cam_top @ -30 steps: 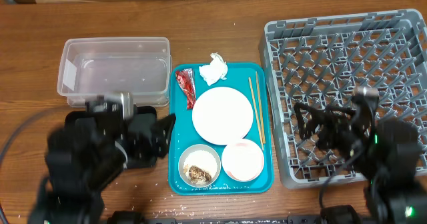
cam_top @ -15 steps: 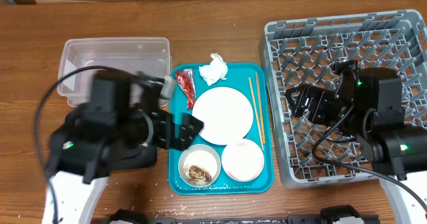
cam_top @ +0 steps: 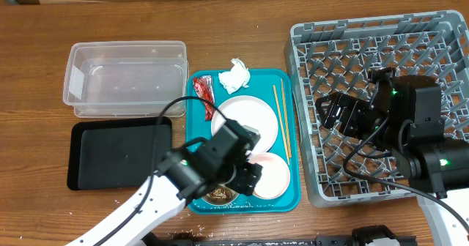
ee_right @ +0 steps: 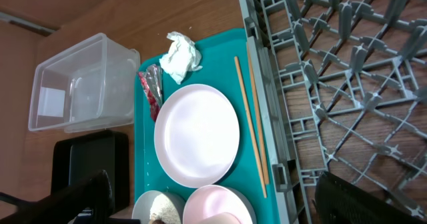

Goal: Sort waste into correct bins and load items into the dishwasher
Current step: 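Grasp the white cup on the teal tray with the left gripper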

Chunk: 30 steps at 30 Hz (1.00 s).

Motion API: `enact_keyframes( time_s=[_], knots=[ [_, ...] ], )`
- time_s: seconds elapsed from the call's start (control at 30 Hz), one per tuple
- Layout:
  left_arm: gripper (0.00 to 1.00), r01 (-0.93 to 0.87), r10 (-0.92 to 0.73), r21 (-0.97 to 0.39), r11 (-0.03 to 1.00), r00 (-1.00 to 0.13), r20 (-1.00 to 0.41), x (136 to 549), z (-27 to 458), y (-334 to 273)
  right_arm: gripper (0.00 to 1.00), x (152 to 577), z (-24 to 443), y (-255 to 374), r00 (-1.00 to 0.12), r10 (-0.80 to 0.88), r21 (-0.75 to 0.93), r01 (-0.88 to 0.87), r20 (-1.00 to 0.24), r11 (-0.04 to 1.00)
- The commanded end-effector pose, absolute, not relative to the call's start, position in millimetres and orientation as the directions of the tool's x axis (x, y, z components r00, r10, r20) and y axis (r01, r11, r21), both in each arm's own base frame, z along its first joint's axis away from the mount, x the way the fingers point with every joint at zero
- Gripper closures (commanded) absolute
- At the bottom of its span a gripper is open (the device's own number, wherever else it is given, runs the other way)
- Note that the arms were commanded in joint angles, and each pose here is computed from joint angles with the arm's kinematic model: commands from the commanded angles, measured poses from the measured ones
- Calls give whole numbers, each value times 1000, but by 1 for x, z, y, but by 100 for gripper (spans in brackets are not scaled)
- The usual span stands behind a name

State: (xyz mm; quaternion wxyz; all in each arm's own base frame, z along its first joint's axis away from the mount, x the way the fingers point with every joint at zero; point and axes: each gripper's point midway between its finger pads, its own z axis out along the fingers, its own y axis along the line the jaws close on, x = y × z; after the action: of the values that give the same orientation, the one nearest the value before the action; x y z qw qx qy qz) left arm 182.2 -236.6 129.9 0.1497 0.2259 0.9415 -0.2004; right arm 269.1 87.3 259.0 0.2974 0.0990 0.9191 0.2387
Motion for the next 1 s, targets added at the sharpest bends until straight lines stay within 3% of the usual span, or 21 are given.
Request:
enact_keyframes(
  time_s=[0.0,0.23,0.4,0.77,0.87,0.97],
  knots=[
    [27,478,388,-213,852,-850,-356,187,108,-240,0,270,273,86,-779,334,503,28,-530,864],
    [50,479,432,-191,857,-869,-241,185,62,-252,0,269,271,85,-784,333,501,33,-524,865],
    [95,484,432,-194,854,-865,-255,190,72,-258,0,269,270,85,-787,332,500,35,-520,865],
    [96,415,340,-219,883,-887,-312,222,154,-250,0,267,268,85,-793,332,499,41,-511,866],
    [96,366,247,-370,854,-911,-331,238,185,-240,0,266,268,87,-795,326,503,31,-511,864],
    [96,395,206,-611,686,-911,-357,247,222,-244,2,264,274,100,-809,291,542,-40,-511,840]
  ],
)
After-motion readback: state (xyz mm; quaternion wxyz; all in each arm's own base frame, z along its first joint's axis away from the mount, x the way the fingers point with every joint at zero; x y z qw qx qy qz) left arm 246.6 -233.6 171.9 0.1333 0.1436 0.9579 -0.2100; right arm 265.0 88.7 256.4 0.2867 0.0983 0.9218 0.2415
